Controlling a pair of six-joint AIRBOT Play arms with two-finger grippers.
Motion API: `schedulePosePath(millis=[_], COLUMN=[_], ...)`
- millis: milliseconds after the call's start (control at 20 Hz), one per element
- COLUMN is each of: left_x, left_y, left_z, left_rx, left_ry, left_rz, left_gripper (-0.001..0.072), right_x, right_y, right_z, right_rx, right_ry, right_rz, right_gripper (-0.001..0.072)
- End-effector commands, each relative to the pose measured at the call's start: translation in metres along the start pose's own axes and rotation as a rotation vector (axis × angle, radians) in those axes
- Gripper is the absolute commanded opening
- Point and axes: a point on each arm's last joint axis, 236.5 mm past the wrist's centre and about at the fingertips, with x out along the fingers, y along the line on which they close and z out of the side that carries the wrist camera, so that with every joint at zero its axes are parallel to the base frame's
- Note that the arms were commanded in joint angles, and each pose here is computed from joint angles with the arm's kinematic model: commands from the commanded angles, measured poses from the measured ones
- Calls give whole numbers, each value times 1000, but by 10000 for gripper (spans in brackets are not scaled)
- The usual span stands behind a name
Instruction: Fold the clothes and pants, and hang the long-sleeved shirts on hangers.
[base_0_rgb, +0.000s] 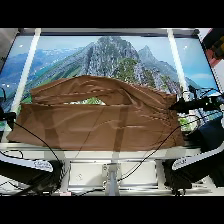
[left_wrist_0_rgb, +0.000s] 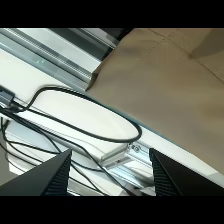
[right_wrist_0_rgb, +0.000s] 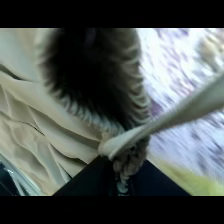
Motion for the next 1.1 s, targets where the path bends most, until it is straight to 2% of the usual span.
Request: schedulePosePath(millis=[0,250,400,500,600,700,900,1050], left_x=[0,-1,-4,-18,-45,-74,-127,-137], left_y=[0,-3,-25,-12,11,-9,-91,-123], left_z=[3,19,34,53,76,102,138,158], left_rx=[40,58,135,124,43,22,107,102], left_ry=[-13,-82,-150,-242,-362,-507,-732,-780], left_rz=[1,-10,-97,-52,4,-121,-491,-638], left_gripper=[521,514,514,514,513,513,513,514], right_x=[4,0,-1,-1,-1,-1,-2,-1], right_y=[-4,5,8,13,16,21,27,27], right_z=[-11,-7,-10,-16,-19,-16,-11,-8], right_rx=[-43,-43,-31,-7,-3,17,28,34], right_ry=[58,37,48,73,86,72,54,39], right_rz=[-29,-10,1,23,37,54,80,79], right_gripper=[42,42,42,42,42,42,42,43])
